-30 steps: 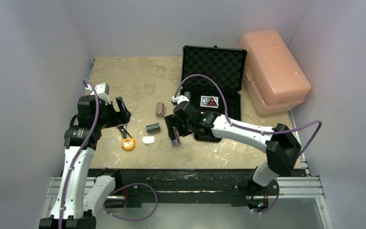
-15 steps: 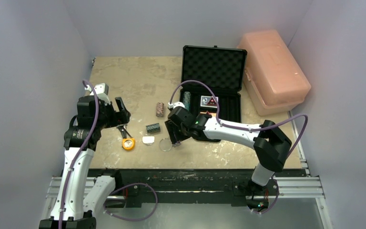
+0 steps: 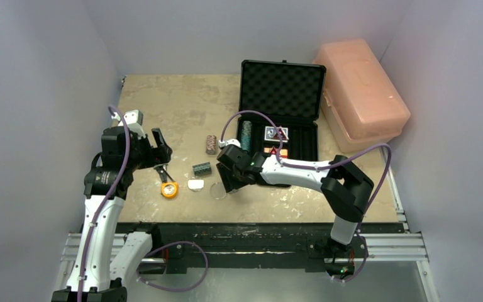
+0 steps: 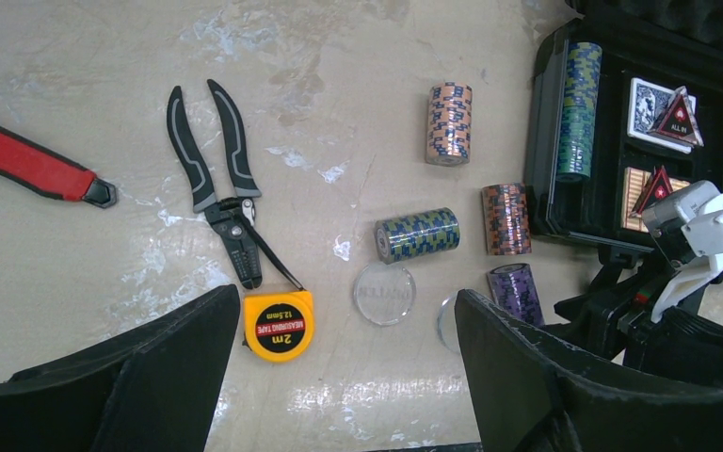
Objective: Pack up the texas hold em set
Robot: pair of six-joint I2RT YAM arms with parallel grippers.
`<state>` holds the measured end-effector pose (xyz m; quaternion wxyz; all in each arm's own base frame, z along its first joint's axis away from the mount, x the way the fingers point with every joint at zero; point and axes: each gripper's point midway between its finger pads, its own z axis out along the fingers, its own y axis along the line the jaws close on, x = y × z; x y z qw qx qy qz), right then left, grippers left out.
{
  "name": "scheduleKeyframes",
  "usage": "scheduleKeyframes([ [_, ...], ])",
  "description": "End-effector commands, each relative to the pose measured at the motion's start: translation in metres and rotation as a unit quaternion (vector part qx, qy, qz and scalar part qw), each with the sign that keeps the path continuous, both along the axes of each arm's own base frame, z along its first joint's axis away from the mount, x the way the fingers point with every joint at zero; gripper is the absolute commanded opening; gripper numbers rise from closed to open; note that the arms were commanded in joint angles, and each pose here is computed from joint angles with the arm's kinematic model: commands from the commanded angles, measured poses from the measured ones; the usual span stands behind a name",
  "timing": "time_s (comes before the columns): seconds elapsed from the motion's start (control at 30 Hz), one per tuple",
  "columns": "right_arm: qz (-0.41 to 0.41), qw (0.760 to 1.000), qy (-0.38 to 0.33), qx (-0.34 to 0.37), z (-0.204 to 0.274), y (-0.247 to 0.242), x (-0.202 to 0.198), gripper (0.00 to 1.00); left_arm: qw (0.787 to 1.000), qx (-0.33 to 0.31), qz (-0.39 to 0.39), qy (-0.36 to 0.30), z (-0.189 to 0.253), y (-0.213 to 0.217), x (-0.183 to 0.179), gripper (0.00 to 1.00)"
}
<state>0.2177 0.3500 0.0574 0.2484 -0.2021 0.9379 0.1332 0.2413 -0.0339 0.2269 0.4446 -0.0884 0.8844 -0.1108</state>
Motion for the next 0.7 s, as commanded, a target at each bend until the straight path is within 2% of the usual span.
scheduleKeyframes([
  [0.0,-0.019,0.999,-0.028,0.018,0.014,0.013,0.014,0.60,1.000,0.009,-0.003,-0.021,0.011,0.002,0.001,0.84],
  [0.23,-0.024,0.999,-0.027,0.013,0.008,0.015,0.016,0.62,1.000,0.007,-0.005,-0.019,0.010,0.001,0.002,0.84],
  [0.67,-0.024,0.999,-0.024,0.000,-0.003,0.017,0.019,0.59,1.000,0.008,-0.002,-0.019,0.010,0.002,0.002,0.83],
])
